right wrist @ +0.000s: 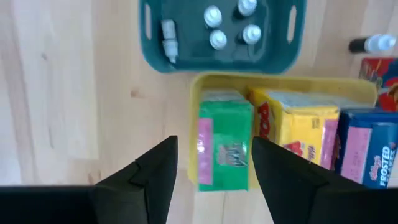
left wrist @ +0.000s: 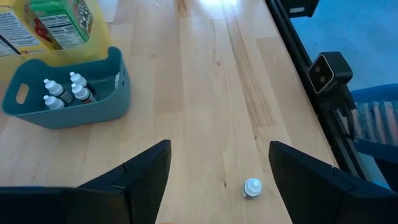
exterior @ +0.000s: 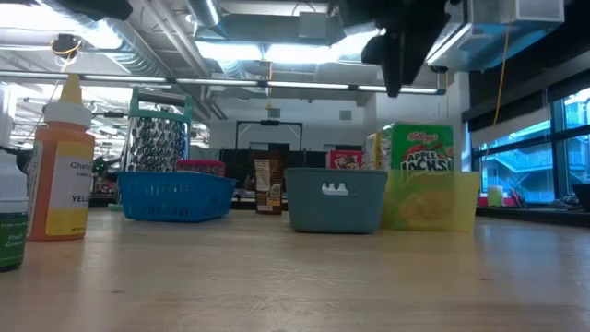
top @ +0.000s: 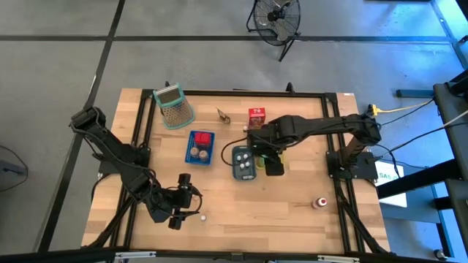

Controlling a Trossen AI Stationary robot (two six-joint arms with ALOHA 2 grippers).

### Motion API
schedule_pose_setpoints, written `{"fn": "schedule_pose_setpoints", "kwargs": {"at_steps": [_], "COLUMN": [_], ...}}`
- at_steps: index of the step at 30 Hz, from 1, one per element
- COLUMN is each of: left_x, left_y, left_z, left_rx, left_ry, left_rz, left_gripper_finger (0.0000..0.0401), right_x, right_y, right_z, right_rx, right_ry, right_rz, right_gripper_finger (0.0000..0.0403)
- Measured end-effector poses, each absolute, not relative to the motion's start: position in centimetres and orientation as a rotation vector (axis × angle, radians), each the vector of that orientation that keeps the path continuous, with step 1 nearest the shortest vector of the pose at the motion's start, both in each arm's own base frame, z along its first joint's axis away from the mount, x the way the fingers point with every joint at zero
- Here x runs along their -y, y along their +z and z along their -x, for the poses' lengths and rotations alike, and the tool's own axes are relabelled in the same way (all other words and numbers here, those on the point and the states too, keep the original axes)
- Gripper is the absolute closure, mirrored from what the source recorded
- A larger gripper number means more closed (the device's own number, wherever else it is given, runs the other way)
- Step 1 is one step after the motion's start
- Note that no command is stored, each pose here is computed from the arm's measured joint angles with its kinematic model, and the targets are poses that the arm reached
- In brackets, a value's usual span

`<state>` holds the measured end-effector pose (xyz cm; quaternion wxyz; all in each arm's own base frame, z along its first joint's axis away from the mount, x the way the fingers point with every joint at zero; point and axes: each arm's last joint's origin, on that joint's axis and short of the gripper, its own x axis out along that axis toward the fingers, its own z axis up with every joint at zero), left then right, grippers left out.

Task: Pick & Place Kitchen Items
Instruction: Put the small green food coloring into the green bin

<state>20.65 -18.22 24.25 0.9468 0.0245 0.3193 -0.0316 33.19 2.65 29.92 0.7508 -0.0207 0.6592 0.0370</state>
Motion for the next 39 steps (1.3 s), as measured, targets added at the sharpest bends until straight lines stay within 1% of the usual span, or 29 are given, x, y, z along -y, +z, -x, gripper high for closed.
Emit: {"fn": "schedule_pose_setpoints", "kwargs": {"at_steps": [4, 9, 16, 20, 25, 30, 33, 36, 37, 39], "left_x": [18.3, 18.3, 18.3, 18.3, 18.6, 19.3, 19.7, 19.9, 19.9, 20.0], "left_y": [24.2, 24.2, 24.2, 24.2, 25.5, 27.1, 27.2, 27.2, 27.1, 27.1], "left_z": [-20.6, -20.6, -20.6, -20.6, -20.7, -20.2, -19.8, -19.4, -19.3, -19.2], "left_rx": [-0.665, -0.666, -0.663, -0.661, -0.639, -0.613, -0.606, -0.612, -0.617, -0.621], "left_ry": [-0.091, -0.093, -0.109, -0.118, -0.122, -0.098, -0.104, -0.113, -0.115, -0.116], "left_rz": [-0.042, -0.041, -0.088, -0.117, -0.138, -0.169, -0.182, -0.198, -0.204, -0.213], "left_gripper_finger": [0.0136, 0.0134, 0.0136, 0.0134, 0.0136, 0.0136, 0.0135, 0.0134, 0.0134, 0.0135], "right_x": [-4.1, -6.5, -10.3, -12.3, -14.9, -16.7, -17.6, -18.4, -18.7, -19.1], "right_y": [31.3, 33.1, 34.2, 34.8, 34.9, 33.8, 32.9, 32.4, 32.3, 32.0], "right_z": [-33.2, -33.3, -34.0, -34.1, -33.9, -33.8, -33.9, -34.5, -34.8, -34.9], "right_rx": [-1.396, -1.301, -1.040, -0.900, -0.791, -0.725, -0.689, -0.629, -0.612, -0.615], "right_ry": [0.064, -0.014, -0.168, -0.212, -0.196, -0.185, -0.159, -0.085, -0.043, 0.063], "right_rz": [0.075, 0.105, 0.149, 0.186, 0.207, 0.218, 0.197, 0.110, 0.064, 0.044], "right_gripper_finger": [0.0194, 0.0194, 0.0194, 0.0194, 0.0194, 0.0194, 0.0194, 0.0194, 0.0194, 0.0194]}}
